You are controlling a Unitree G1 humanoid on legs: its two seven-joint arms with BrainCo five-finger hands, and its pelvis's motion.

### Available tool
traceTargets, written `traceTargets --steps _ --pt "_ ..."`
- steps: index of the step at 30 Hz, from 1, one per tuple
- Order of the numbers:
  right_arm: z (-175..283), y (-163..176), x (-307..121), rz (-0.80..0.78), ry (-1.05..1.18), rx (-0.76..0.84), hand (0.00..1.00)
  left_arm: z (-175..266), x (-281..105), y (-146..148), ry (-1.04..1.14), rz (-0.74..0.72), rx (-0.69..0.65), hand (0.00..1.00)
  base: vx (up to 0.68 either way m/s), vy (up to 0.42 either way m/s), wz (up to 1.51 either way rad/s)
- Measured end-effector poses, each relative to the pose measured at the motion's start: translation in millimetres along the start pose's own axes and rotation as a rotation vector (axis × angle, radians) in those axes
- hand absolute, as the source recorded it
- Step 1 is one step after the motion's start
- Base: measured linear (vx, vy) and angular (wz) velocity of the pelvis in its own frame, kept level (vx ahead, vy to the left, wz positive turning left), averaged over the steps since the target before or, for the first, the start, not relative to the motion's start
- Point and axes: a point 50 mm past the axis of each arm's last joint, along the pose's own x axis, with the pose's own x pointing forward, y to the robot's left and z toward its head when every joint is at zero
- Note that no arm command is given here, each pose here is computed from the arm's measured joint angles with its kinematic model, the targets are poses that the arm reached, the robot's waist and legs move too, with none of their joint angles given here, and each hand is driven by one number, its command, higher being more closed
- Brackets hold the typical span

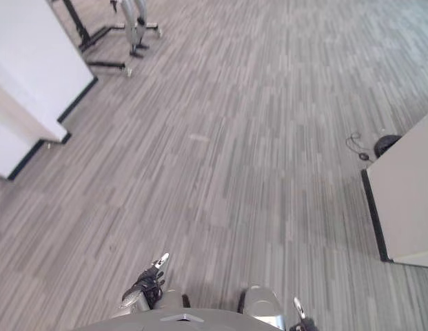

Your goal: Organize washtable

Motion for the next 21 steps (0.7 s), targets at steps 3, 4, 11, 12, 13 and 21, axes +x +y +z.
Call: traceTargets --steps 3,4,11,12,13,21 --pt "14 23 4 0.064 -0.05 -0.012 0.0 7 -1 10 -0.042 0.034 -0.01 0.0 -0.25 0.022 -0.75" --pt "16 30 5 0.077 -0.057 -0.007 0.0 6 -1 14 -0.043 0.059 -0.041 0.0 -0.3 0.019 -0.95" --pt "-28 -10 -4 -0.057 0.111 0.031 0.0 4 -3 47 -0.001 0.14 0.034 0.0 0.26 0.276 -0.16" --pt "-38 -18 -8 -0.083 0.139 0.051 0.0 3 -2 46 0.024 0.129 0.065 0.0 0.4 0.27 0.62" --pt "-43 -23 -11 -0.095 0.152 0.06 0.0 3 -1 46 0.035 0.131 0.08 0.0 0.25 0.174 0.52" --pt "-40 -25 -12 -0.07 0.13 0.032 0.0 5 5 -8 0.032 -0.054 0.222 0.0 -0.2 -0.002 0.11"
